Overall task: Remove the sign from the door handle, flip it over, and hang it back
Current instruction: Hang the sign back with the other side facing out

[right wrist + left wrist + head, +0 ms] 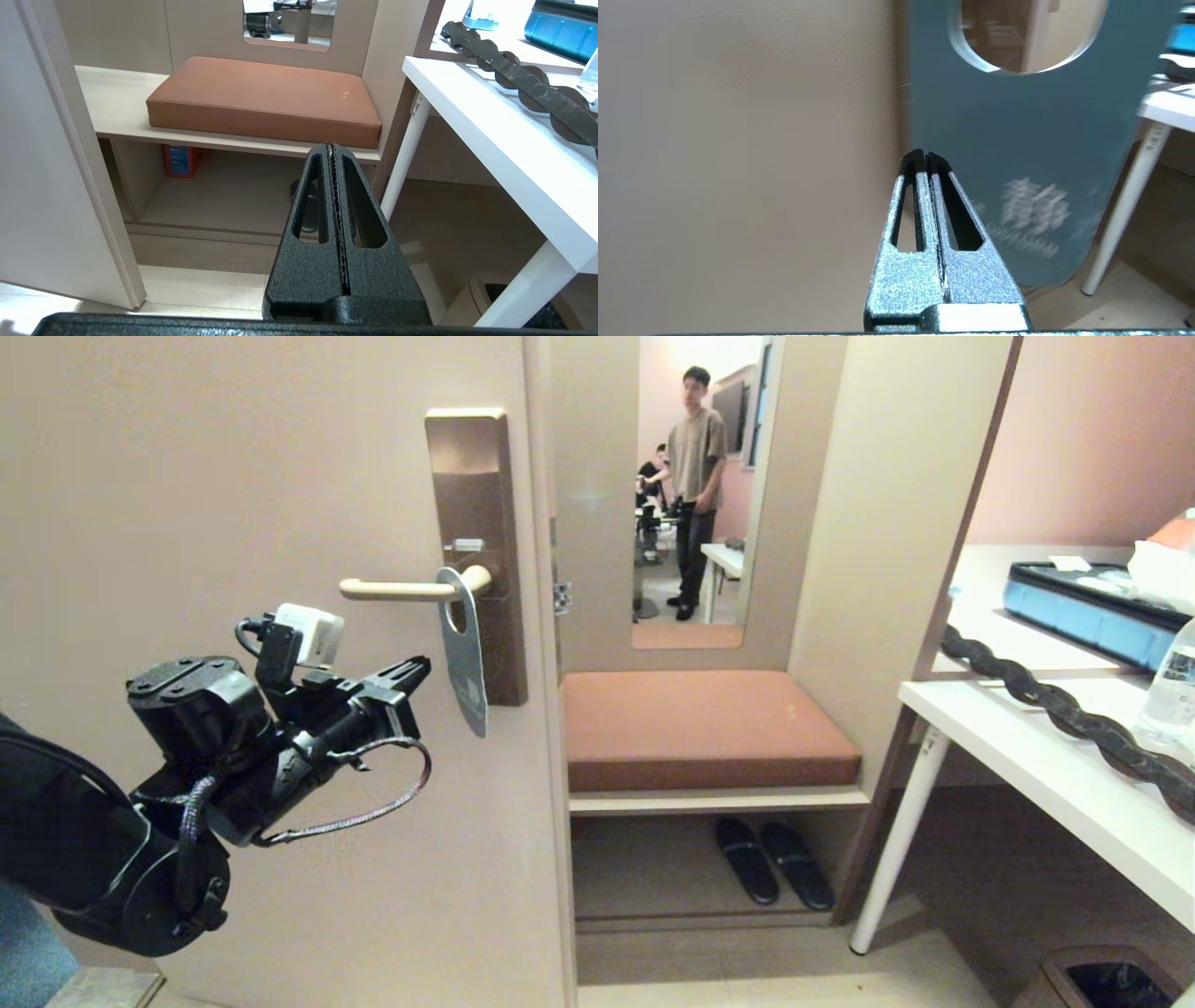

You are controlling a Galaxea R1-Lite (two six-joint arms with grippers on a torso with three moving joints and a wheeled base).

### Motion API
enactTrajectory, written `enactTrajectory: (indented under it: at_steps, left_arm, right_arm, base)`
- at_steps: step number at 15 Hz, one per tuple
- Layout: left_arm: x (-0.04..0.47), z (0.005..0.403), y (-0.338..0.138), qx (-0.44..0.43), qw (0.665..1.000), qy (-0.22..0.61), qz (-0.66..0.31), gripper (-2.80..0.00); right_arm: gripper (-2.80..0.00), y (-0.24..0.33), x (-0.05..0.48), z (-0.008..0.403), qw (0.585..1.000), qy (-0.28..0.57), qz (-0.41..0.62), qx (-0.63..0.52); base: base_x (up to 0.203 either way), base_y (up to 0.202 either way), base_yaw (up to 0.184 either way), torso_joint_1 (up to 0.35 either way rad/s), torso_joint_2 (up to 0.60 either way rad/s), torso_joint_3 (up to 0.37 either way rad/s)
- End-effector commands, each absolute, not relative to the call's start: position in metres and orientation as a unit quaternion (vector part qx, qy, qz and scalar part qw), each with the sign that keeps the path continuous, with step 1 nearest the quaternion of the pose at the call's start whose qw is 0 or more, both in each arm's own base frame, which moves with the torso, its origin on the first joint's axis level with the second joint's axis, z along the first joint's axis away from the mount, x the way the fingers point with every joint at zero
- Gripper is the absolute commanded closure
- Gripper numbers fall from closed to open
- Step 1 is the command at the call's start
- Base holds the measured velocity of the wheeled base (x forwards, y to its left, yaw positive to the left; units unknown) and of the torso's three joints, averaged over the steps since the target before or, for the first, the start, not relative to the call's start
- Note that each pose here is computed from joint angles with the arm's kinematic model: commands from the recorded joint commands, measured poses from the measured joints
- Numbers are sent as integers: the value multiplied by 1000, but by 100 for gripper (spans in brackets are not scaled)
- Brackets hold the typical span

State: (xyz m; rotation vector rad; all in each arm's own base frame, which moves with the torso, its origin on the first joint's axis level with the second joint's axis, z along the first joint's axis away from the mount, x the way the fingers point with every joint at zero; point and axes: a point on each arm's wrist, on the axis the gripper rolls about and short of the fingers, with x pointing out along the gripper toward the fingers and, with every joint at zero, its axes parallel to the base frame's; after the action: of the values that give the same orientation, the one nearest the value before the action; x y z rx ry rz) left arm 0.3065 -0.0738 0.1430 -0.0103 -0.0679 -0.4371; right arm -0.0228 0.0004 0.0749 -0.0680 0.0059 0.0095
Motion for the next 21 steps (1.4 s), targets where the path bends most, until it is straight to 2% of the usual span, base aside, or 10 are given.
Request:
enactTrajectory:
  at_steps: [1,8,13,21]
  left_arm:
    - [308,141,-87,-5,971,-36,-236,0]
    - [308,141,-125,-8,957,-44,-288,0]
    - [328,149,-133,-11,955,-75,-287,0]
    - [332,144,-133,-11,956,-69,-283,0]
  right_arm:
    - [0,0,-23,75,999,3,5,-34]
    - [0,0,-23,75,999,3,5,-34]
    - [0,0,-23,75,999,3,5,-34]
    - [0,0,-23,75,999,3,5,-34]
  base:
    - [0,0,0,0,0,0]
    - [0,0,0,0,0,0]
    - [0,0,0,0,0,0]
    - [0,0,0,0,0,0]
